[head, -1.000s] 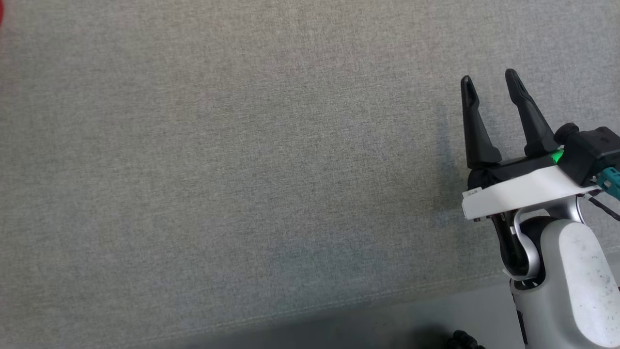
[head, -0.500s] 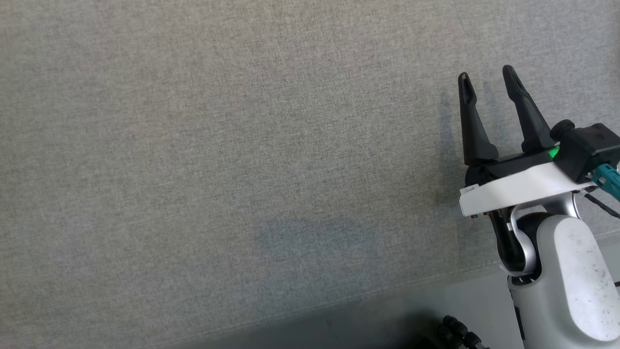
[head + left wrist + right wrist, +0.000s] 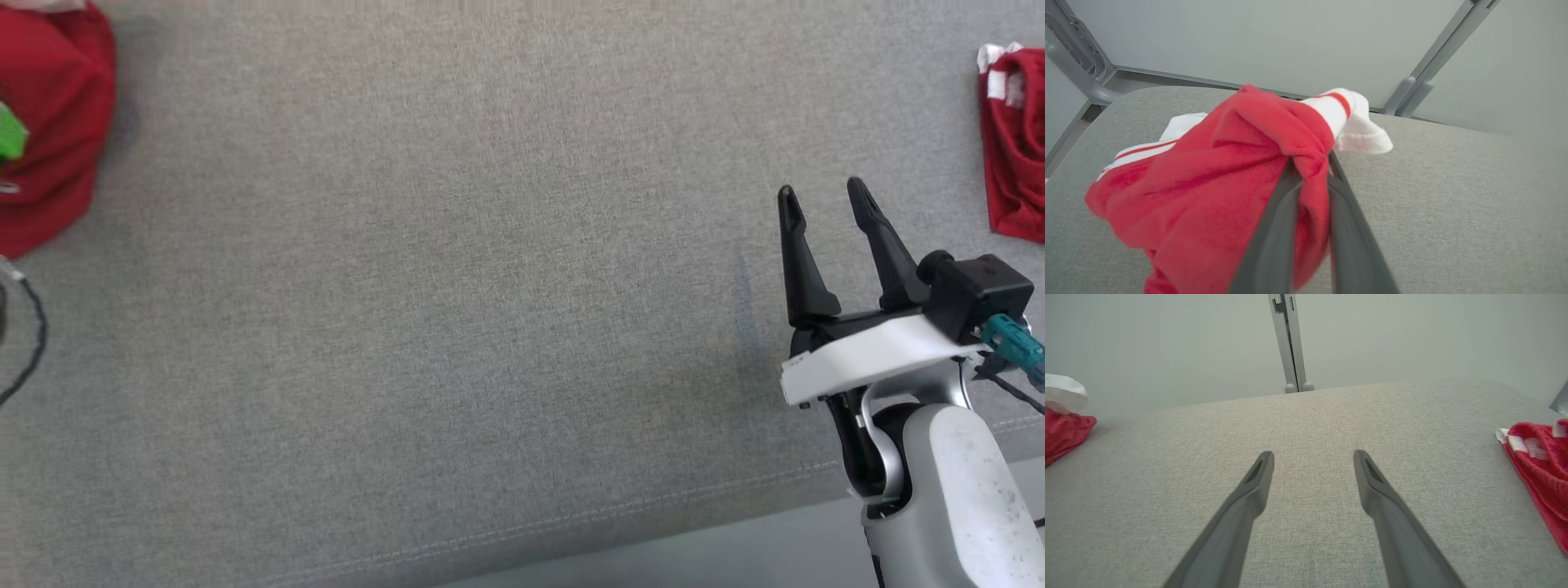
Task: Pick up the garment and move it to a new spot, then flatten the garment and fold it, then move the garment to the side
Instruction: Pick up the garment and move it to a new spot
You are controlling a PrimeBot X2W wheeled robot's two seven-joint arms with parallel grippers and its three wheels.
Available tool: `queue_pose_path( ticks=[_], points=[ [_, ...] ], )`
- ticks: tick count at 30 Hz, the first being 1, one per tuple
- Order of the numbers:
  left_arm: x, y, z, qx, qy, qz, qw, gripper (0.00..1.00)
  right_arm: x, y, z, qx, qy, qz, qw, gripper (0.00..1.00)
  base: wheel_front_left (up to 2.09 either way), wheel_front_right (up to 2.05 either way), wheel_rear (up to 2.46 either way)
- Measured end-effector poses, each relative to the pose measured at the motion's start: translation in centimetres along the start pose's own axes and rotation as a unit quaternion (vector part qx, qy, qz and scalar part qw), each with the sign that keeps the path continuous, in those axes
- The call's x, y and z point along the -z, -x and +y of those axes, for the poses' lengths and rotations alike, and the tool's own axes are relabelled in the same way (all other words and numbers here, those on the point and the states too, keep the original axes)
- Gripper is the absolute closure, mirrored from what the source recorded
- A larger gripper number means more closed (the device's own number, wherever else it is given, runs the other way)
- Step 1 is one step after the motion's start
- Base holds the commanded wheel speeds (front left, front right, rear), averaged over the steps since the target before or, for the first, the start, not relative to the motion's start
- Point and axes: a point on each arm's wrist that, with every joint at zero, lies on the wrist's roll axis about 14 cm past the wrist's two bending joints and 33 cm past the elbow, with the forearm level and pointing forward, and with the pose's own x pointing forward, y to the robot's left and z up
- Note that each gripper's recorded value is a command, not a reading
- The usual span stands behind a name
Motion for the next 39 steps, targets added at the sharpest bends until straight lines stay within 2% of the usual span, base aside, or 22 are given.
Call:
queue_pose_path(
  ticks=[9, 14, 15, 16, 22, 28, 31, 35, 39],
  points=[
    [-3.8, 6.4, -11.3, 0.130, 0.014, -0.067, 0.989, 1.00, -3.3, 3.1, 0.8, -0.004, -0.012, -0.035, 0.999, 0.00, 0.00, 0.00, 0.00],
    [-6.3, 11.1, -18.0, 0.196, 0.031, -0.116, 0.973, 1.00, -5.3, 4.6, 1.3, -0.010, -0.018, -0.061, 0.998, 0.00, 0.00, 0.00, 0.00],
    [-7.0, 12.9, -20.3, 0.215, 0.041, -0.132, 0.967, 1.00, -6.0, 5.2, 1.5, -0.012, -0.021, -0.070, 0.997, 0.00, 0.00, 0.00, 0.00],
    [-7.0, 12.9, -20.3, 0.215, 0.041, -0.132, 0.967, 1.00, -6.0, 5.2, 1.5, -0.012, -0.021, -0.070, 0.997, 0.00, 0.00, 0.00, 0.00],
    [-5.6, 16.4, -26.6, 0.268, 0.034, -0.136, 0.953, 1.00, -7.3, 6.4, 1.5, -0.012, -0.028, -0.092, 0.995, 0.00, 0.00, 0.00, 0.00],
    [-2.1, 16.4, -29.5, 0.285, 0.056, -0.117, 0.950, 1.00, -7.0, 7.0, 0.7, 0.001, -0.037, -0.093, 0.995, 0.00, 0.00, 0.00, 0.00],
    [0.9, 14.7, -29.3, 0.266, 0.067, -0.084, 0.958, 1.00, -6.8, 7.1, 0.5, 0.003, -0.039, -0.091, 0.995, 0.00, 0.00, 0.00, 0.00],
    [4.2, 11.9, -28.9, 0.236, 0.043, -0.060, 0.969, 1.00, -7.1, 6.6, 0.6, 0.000, -0.038, -0.094, 0.995, 0.00, 0.00, 0.00, 0.00],
    [4.9, 8.8, -28.9, 0.213, 0.029, -0.060, 0.975, 1.00, -7.3, 6.2, 0.4, 0.001, -0.037, -0.098, 0.995, 0.00, 0.00, 0.00, 0.00]
  ],
)
